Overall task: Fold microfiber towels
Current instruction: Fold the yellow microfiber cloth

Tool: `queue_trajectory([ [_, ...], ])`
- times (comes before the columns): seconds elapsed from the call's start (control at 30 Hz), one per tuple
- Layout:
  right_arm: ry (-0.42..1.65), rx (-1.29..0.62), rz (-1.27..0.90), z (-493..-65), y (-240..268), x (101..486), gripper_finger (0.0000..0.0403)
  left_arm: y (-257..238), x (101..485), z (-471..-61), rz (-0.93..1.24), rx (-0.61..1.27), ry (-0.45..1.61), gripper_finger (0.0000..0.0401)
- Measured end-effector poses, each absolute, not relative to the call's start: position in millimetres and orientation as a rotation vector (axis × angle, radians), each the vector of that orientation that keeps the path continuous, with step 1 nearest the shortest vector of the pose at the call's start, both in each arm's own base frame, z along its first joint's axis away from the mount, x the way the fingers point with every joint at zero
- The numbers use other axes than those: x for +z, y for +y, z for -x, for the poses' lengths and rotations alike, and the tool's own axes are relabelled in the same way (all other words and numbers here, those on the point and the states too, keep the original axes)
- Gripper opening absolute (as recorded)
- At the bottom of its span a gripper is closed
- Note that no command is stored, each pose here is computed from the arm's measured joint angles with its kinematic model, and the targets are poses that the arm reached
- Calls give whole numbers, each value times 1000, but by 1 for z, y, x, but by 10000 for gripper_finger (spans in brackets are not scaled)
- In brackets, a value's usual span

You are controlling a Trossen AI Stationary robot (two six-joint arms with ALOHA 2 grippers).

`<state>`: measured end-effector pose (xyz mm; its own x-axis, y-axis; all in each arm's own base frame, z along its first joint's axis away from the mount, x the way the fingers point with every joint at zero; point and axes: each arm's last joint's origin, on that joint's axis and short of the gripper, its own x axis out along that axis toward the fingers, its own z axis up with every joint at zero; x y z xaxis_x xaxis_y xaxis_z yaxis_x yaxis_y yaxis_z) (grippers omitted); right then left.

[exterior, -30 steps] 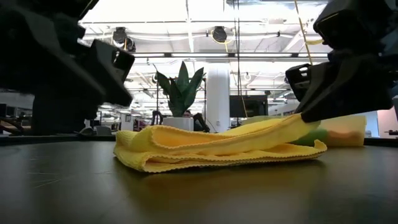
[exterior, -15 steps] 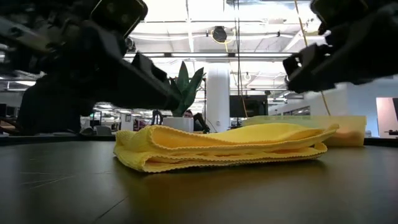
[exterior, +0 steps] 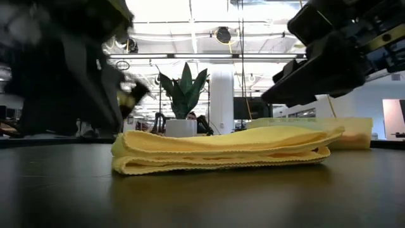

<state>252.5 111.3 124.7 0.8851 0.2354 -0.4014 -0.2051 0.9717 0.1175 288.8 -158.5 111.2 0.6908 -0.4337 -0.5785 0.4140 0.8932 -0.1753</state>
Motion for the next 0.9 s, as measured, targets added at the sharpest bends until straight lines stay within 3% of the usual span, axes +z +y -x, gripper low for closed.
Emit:
queue_trajectory([
  [0.13, 419, 218, -73, -268, 116, 122, 98, -157, 142, -283, 40, -484, 602, 18],
  [0.3, 402, 70, -88, -288, 110, 120, 85, -151, 161, -282, -7, -381, 517, 4],
  [0.53, 450, -111, -166, -296, 84, 113, 54, -123, 133, -284, 26, -106, 735, 18],
  [0.67, 563, -163, -172, -292, 76, 103, 31, -116, 118, -278, 33, -46, 870, 9],
  [0.9, 637, -206, -163, -286, 74, 96, 3, -115, 123, -273, 39, -32, 902, 15],
])
